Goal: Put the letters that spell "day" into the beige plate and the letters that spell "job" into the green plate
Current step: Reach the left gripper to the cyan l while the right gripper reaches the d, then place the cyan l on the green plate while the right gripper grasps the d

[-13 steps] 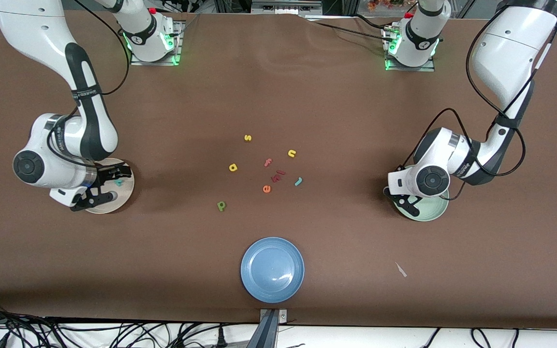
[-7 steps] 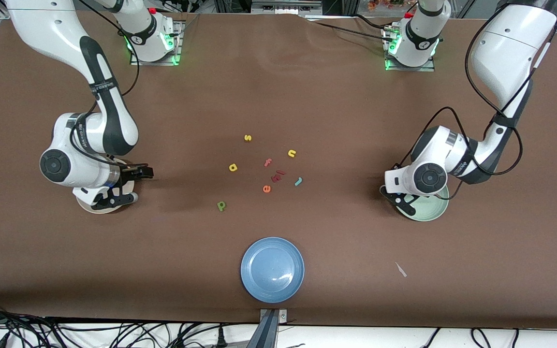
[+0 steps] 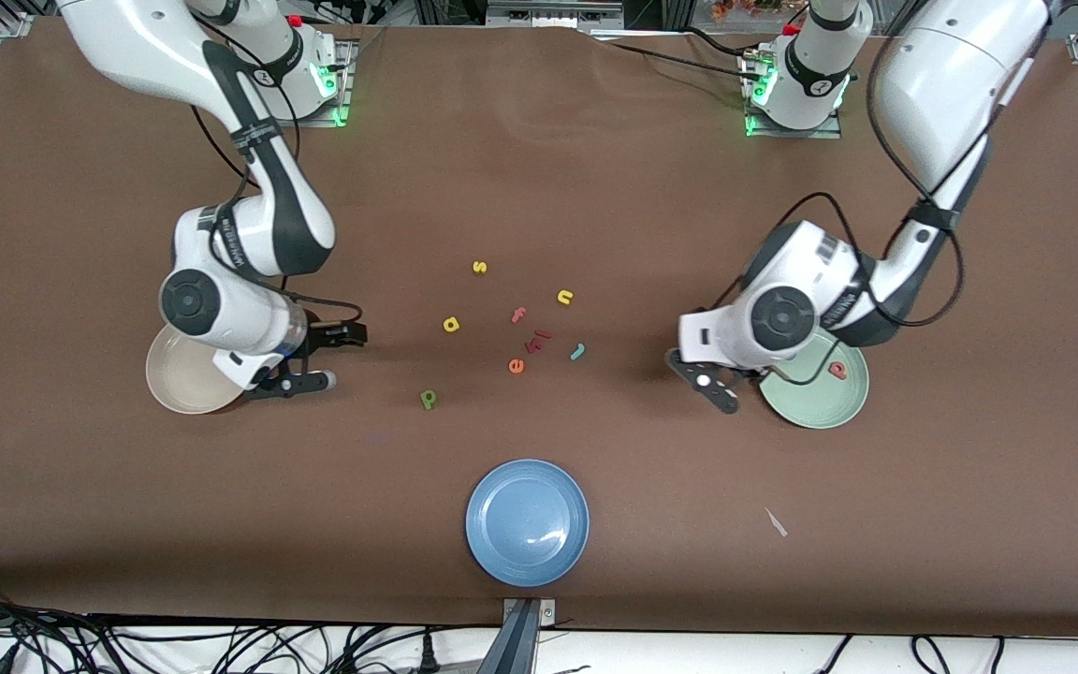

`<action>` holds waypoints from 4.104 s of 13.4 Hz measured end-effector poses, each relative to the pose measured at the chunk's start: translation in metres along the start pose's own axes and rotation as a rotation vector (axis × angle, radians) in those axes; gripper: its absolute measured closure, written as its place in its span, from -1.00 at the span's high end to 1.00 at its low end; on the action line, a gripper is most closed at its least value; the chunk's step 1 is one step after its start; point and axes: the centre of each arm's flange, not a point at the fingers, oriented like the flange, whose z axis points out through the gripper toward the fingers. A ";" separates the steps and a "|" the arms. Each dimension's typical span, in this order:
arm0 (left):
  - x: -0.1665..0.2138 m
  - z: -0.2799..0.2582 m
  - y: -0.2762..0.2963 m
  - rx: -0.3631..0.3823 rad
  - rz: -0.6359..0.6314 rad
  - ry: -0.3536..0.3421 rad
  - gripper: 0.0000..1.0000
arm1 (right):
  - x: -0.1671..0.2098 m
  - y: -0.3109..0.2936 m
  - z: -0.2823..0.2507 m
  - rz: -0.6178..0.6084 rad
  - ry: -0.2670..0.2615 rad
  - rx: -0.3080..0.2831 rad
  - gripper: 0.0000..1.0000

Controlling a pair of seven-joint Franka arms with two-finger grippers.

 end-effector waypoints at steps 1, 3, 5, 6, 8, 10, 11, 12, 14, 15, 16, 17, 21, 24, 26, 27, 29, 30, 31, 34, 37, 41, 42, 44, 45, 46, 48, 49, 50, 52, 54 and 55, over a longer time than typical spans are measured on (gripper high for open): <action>0.019 -0.007 0.037 0.010 -0.042 0.019 1.00 | 0.000 -0.017 -0.001 -0.002 0.015 0.000 1.00; 0.048 -0.007 0.104 0.012 -0.137 0.044 1.00 | 0.005 -0.034 0.003 -0.015 0.031 -0.001 1.00; 0.071 0.005 0.124 -0.013 -0.176 0.089 1.00 | 0.018 -0.042 0.009 -0.027 0.044 0.000 1.00; 0.080 0.014 0.120 -0.032 -0.185 0.122 1.00 | 0.025 -0.050 0.014 -0.041 0.048 -0.002 1.00; 0.094 0.039 0.114 -0.070 -0.195 0.187 1.00 | 0.034 -0.073 0.032 -0.086 0.047 -0.016 1.00; 0.101 0.059 0.121 -0.090 -0.184 0.202 0.99 | 0.041 -0.091 0.048 -0.149 0.047 -0.032 1.00; 0.102 0.064 0.124 -0.088 -0.169 0.201 0.96 | 0.046 -0.094 0.053 -0.185 0.048 -0.034 1.00; 0.102 0.065 0.127 -0.079 -0.154 0.201 0.91 | 0.050 -0.093 0.056 -0.218 0.052 -0.036 1.00; 0.102 0.067 0.135 -0.061 -0.126 0.196 0.74 | 0.058 -0.093 0.058 -0.273 0.061 -0.037 1.00; 0.102 0.070 0.140 -0.039 -0.103 0.193 0.53 | 0.061 -0.093 0.059 -0.289 0.064 -0.038 1.00; 0.102 0.073 0.143 -0.022 -0.086 0.190 0.30 | 0.064 -0.094 0.061 -0.305 0.067 -0.038 1.00; 0.102 0.075 0.145 -0.013 -0.077 0.186 0.30 | 0.067 -0.095 0.064 -0.315 0.070 -0.038 1.00; 0.097 0.089 0.145 0.007 -0.061 0.161 0.16 | 0.071 -0.100 0.079 -0.328 0.076 -0.040 0.98; 0.096 0.089 0.143 0.026 -0.052 0.150 -0.11 | 0.072 -0.101 0.087 -0.329 0.080 -0.041 0.67; 0.095 0.086 0.142 0.031 -0.054 0.143 -0.63 | 0.071 -0.101 0.092 -0.330 0.077 -0.042 0.55; 0.095 0.086 0.142 0.032 -0.055 0.140 -0.69 | 0.071 -0.100 0.093 -0.330 0.076 -0.042 0.55; 0.094 0.083 0.135 0.037 -0.064 0.130 -0.69 | 0.072 -0.101 0.092 -0.331 0.078 -0.043 0.30; 0.093 0.076 0.128 0.043 -0.075 0.126 -0.69 | 0.072 -0.102 0.092 -0.333 0.079 -0.043 0.30; 0.091 0.065 0.119 0.052 -0.089 0.121 -0.69 | 0.072 -0.102 0.092 -0.334 0.080 -0.044 0.18; 0.077 0.021 0.080 0.092 -0.135 0.089 -0.69 | 0.072 -0.104 0.091 -0.337 0.082 -0.045 0.00; 0.049 -0.017 0.028 0.132 -0.091 0.010 -0.69 | 0.072 -0.105 0.091 -0.341 0.082 -0.047 -0.07; -0.004 -0.018 -0.085 0.102 0.034 -0.089 -0.69 | 0.072 -0.107 0.091 -0.345 0.087 -0.050 -0.41; -0.020 -0.013 -0.113 0.086 0.046 -0.100 -0.69 | 0.072 -0.107 0.091 -0.346 0.087 -0.051 -0.41; -0.045 0.004 -0.149 0.058 0.047 -0.114 -0.69 | 0.072 -0.107 0.091 -0.349 0.087 -0.052 -0.45; -0.051 0.015 -0.155 0.050 0.046 -0.106 -0.69 | 0.072 -0.107 0.091 -0.353 0.087 -0.052 -0.45; -0.055 0.030 -0.156 0.045 0.049 -0.088 -0.69 | 0.072 -0.107 0.091 -0.356 0.087 -0.052 -0.45; -0.066 0.057 -0.161 0.054 0.060 -0.071 -0.69 | 0.072 -0.107 0.090 -0.356 0.088 -0.052 -0.45; -0.070 0.063 -0.164 0.063 0.065 -0.074 -0.69 | 0.073 -0.107 0.089 -0.356 0.087 -0.052 -0.45; -0.072 0.066 -0.164 0.065 0.067 -0.077 -0.69 | 0.074 -0.104 0.086 -0.351 0.081 -0.054 -0.45; -0.070 0.066 -0.161 0.064 0.074 -0.075 -0.57 | 0.082 -0.089 0.070 -0.329 0.048 -0.056 -0.45; -0.068 0.065 -0.157 0.064 0.080 -0.072 -0.19 | 0.090 -0.069 0.047 -0.299 0.031 -0.054 -0.45; -0.068 0.063 -0.157 0.066 0.081 -0.070 0.02 | 0.091 -0.056 0.037 -0.281 0.013 -0.058 -0.45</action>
